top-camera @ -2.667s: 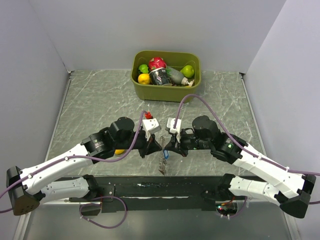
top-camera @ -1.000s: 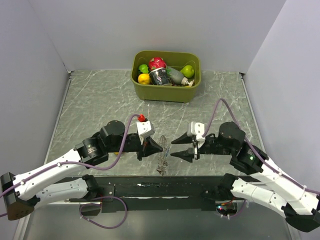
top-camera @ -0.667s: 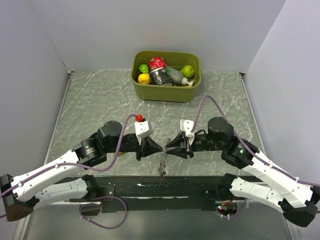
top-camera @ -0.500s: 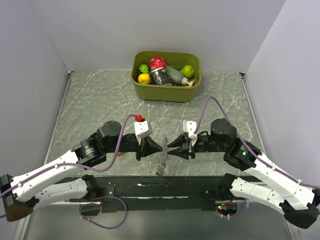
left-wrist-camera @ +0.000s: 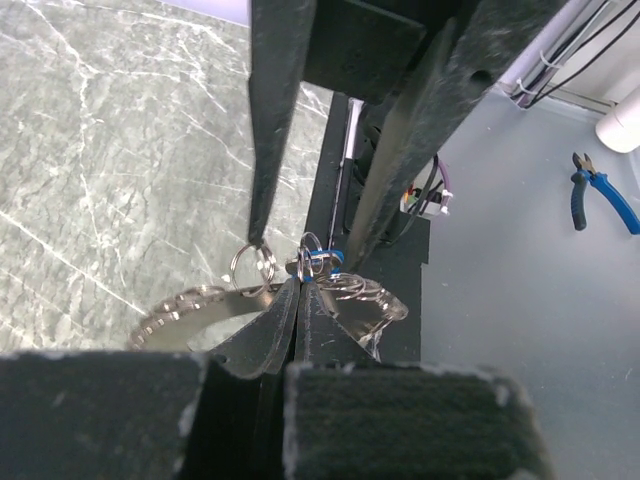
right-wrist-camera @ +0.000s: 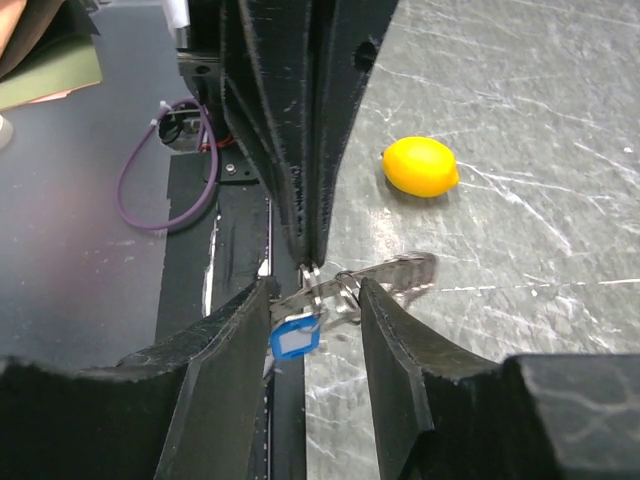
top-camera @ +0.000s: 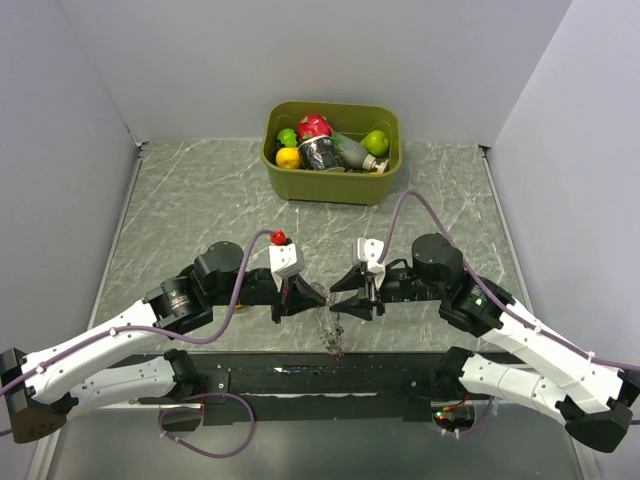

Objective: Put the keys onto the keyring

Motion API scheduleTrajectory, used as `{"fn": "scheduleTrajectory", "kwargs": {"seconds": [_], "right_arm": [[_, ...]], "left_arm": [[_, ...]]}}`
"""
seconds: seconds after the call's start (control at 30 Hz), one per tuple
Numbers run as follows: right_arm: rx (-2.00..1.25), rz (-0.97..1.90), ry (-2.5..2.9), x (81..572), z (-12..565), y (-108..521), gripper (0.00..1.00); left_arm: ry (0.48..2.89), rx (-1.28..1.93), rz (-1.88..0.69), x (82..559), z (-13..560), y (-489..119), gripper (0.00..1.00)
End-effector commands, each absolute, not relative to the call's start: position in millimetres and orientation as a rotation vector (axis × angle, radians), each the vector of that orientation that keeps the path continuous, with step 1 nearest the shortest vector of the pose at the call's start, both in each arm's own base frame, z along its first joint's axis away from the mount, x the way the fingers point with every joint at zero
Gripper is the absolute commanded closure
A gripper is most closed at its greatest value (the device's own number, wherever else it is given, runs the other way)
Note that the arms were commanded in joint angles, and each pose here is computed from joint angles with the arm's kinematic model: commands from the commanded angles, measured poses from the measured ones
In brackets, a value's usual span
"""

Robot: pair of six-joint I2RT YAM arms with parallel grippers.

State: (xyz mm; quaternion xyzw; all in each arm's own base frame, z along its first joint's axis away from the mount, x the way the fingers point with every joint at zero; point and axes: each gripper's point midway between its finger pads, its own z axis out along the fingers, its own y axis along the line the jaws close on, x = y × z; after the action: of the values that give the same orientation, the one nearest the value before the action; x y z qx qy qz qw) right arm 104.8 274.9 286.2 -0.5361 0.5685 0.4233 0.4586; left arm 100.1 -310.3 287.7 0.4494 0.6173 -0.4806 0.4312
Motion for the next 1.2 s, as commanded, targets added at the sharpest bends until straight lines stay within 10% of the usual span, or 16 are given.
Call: {"fn": "scheduleTrajectory", "kwargs": {"seconds": [0.0,0.07,0.2,0.57,0.8,1.17], "right_arm": [[-1.319,1.063,1.349,107,296,282,0.55],[-1.326,1.073,1.354,107,296,284,0.59],[-1.332,1.08,1.353,106,294,285,1.0],[-1.333,1.032,1.367,110,293,280,1.0],[-1.353,1.014,1.358,110,295,279,1.0],[-1.352,1.007,1.348,109,294,277,1.0]], "left_arm": [[1.36,1.117,-1.261,92,331,-314,0.99],[1.358,1.115,-1.262,91,332,-314,0.99],[1.344,1.118,-1.271,89,333,-314,0.99],[1.391,1.146,-1.231,88,329,-306,0.92],[1.494,1.212,-1.178,91,318,-305,0.42],[1.637,1.307,-1.106,106,298,-320,0.37]]}}
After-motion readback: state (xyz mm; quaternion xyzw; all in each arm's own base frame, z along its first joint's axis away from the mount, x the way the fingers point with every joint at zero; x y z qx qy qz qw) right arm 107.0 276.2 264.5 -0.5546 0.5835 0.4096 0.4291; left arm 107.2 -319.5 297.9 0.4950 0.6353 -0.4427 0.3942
